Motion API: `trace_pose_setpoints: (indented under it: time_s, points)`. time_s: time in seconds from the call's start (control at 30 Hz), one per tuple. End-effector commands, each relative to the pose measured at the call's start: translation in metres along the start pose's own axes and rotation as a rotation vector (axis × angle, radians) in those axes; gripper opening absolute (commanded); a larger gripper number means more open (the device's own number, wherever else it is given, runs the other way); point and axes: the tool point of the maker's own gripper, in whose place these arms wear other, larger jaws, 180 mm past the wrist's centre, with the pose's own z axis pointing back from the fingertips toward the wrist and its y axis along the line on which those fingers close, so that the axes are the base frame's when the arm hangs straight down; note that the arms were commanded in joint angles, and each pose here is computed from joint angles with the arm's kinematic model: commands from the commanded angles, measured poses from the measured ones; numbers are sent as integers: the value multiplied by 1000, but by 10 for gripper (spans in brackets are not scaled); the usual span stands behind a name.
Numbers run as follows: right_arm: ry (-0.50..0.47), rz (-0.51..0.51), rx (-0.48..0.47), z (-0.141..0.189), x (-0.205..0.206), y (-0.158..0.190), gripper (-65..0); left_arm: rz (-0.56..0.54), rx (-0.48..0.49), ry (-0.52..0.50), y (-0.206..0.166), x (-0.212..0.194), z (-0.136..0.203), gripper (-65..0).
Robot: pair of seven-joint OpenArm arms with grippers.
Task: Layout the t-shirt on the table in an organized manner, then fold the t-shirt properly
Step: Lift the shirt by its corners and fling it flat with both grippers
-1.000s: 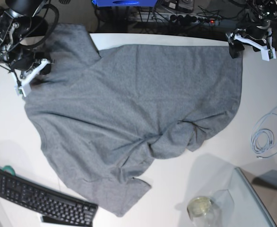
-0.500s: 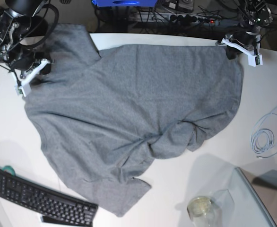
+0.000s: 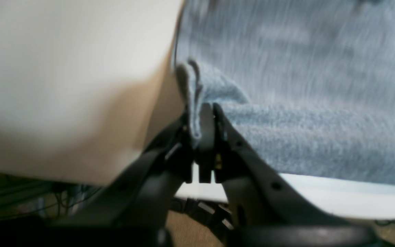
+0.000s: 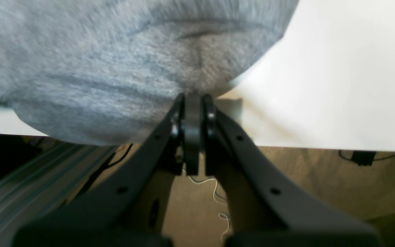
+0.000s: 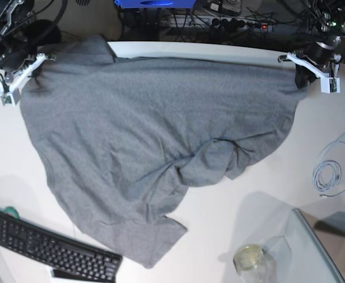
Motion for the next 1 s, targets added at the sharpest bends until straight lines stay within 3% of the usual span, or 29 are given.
trace_pose_setpoints:
  time_s: [0.0, 0.2, 0.27, 0.37, 0.53, 0.63, 0.73, 0.87, 0.97]
  points:
    - [-31, 11, -17, 4, 11, -4, -648, -9, 10, -17, 5, 11, 0, -650]
    - [-58, 7, 8, -7, 34, -3, -648, -11, -25, 3, -11, 42, -26, -650]
    - [-68, 9, 15, -13, 49, -9, -648, -70, -64, 6, -29, 58, -39, -650]
    - [-105, 6, 36, -24, 95, -24, -648, -161, -100, -21, -68, 94, -68, -650]
    - [-206, 63, 45, -13, 226, -53, -648, -355, -129, -123, -132, 200, -113, -650]
    - [-346, 136, 8, 31, 313, -62, -648, -427, -108, -175, -155, 285, -121, -650]
    - [-491, 222, -63, 94, 385, -66, -648, -455, -119, -299, -183, 383, -104, -650]
    - [-672, 265, -178, 186, 438, -82, -648, -452, -111, -458, -204, 484, -49, -650]
    - [-809, 289, -274, 249, 453, -90, -648, -414, -69, -555, -194, 524, -3, -650]
